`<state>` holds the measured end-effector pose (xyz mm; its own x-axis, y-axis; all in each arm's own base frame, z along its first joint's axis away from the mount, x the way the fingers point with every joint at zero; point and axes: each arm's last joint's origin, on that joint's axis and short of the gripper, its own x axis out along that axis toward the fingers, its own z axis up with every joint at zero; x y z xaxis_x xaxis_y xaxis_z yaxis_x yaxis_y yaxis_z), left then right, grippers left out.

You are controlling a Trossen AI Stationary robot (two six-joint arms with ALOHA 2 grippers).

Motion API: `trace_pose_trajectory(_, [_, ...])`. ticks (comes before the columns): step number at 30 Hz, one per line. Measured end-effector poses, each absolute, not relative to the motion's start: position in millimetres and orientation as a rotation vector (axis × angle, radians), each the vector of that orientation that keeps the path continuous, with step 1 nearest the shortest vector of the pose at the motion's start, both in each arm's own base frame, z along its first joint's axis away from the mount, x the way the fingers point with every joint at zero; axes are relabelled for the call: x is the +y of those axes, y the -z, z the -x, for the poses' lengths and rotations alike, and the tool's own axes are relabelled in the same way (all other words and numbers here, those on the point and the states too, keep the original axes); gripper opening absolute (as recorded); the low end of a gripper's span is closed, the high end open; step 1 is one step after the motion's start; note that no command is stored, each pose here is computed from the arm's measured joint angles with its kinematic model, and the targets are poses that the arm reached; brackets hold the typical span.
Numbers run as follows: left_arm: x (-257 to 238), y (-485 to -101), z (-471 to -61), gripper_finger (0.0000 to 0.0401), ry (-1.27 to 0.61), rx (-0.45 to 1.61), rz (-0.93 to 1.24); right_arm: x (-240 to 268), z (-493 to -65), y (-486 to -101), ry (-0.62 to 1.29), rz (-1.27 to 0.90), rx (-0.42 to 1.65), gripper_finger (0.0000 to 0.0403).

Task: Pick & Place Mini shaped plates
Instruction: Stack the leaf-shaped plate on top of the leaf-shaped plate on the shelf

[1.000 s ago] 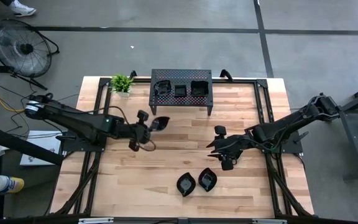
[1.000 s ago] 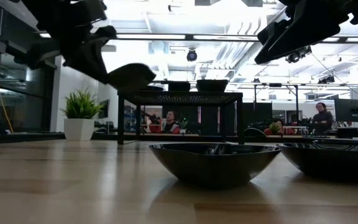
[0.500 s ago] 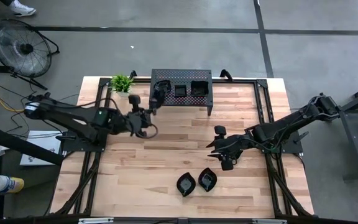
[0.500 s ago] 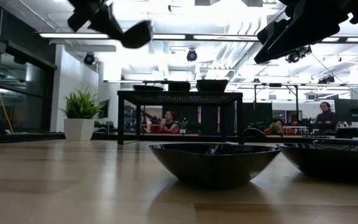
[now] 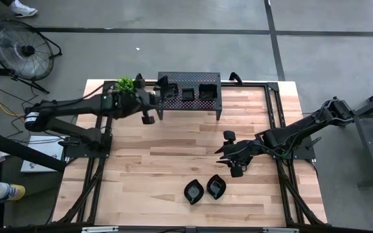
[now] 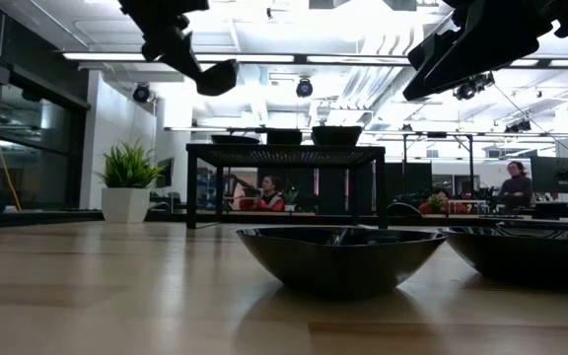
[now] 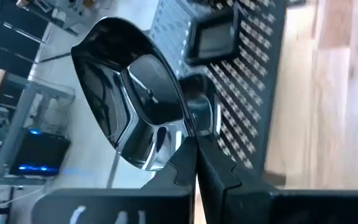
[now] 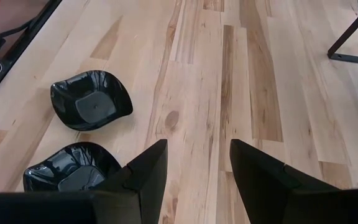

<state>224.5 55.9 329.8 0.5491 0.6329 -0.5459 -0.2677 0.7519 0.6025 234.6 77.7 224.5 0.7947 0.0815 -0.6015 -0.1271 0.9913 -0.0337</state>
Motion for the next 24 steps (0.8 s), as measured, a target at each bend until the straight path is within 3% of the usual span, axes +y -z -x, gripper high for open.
trace_pose_trajectory(11, [73,-310,-253,0.0,-0.548,0.839,-0.423,78,-235,-225,-0.113,0.074,0.641,0.0169])
trace_pose_trajectory(24, [78,-296,-266,0.0,-0.67,0.835,-0.295,78,-235,-225,-0.113,0.073,0.639,0.0169])
